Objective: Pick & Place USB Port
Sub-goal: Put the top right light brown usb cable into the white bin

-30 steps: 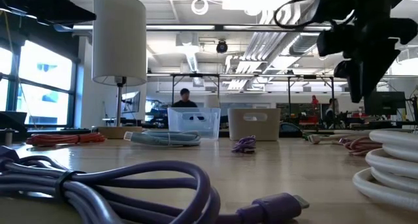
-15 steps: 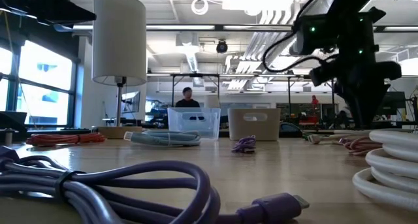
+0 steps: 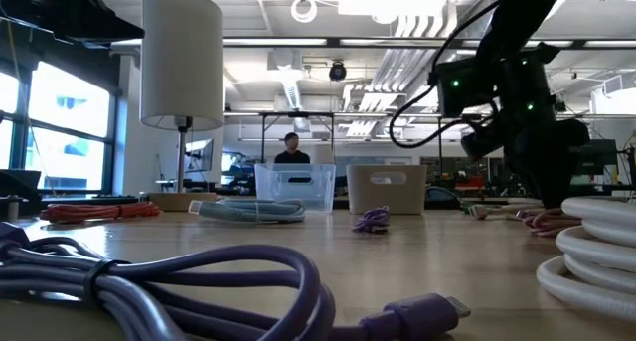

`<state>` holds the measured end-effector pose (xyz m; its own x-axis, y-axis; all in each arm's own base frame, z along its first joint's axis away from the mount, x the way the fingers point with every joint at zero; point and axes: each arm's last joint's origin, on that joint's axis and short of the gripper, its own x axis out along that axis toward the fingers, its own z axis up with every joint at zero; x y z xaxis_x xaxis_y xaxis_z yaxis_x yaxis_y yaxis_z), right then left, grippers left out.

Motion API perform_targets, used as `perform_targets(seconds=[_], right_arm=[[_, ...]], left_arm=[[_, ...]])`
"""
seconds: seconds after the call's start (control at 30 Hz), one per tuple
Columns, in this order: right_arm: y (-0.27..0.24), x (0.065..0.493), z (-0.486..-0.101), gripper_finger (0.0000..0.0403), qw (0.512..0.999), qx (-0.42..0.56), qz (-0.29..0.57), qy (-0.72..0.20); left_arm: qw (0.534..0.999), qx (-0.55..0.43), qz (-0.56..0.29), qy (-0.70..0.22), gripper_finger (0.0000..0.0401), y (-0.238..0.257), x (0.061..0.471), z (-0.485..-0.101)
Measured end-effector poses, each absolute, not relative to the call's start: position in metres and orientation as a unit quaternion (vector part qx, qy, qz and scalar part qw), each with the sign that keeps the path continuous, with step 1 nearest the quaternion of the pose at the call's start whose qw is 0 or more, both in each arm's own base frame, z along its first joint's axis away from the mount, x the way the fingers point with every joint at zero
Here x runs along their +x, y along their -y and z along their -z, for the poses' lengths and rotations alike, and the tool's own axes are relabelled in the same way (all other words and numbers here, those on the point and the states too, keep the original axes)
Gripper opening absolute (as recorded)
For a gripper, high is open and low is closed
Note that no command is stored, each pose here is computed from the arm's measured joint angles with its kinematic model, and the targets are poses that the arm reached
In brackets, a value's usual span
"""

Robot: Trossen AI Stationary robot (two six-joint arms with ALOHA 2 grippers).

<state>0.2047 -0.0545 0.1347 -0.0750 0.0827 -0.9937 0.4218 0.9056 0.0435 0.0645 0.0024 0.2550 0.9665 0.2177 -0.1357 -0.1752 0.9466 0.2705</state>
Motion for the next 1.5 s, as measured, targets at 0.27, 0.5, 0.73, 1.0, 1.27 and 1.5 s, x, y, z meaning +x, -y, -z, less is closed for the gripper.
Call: perform_targets(seconds=[0.27, 0.5, 0.73, 1.0, 1.27, 1.5], right_arm=[[0.057, 0.212, -0.118, 0.0202, 0.636, 0.165, 0.128, -0.742], [0.058, 0.21, -0.119, 0.0086, 0.641, 0.133, 0.115, -0.747], [0.058, 0.21, -0.119, 0.003, 0.64, 0.125, 0.127, -0.748], [0.057, 0.203, -0.136, 0.003, 0.659, 0.126, 0.155, -0.725], [0.048, 0.203, -0.209, 0.003, 0.747, 0.141, 0.166, -0.629], [0.049, 0.215, -0.291, 0.003, 0.881, 0.132, 0.149, -0.428]], left_arm=[[0.986, 0.125, -0.081, -0.08, 0.0001, -0.001, 0.065, -0.255], [0.986, 0.125, -0.074, -0.079, 0.0001, -0.001, 0.065, -0.255], [0.986, 0.125, -0.075, -0.079, 0.0001, -0.001, 0.065, -0.255], [0.986, 0.126, -0.075, -0.079, 0.0001, -0.001, 0.065, -0.255], [0.986, 0.126, -0.075, -0.081, 0.0001, -0.001, 0.065, -0.255], [0.983, 0.13, -0.088, -0.096, 0.0001, -0.002, 0.064, -0.252]])
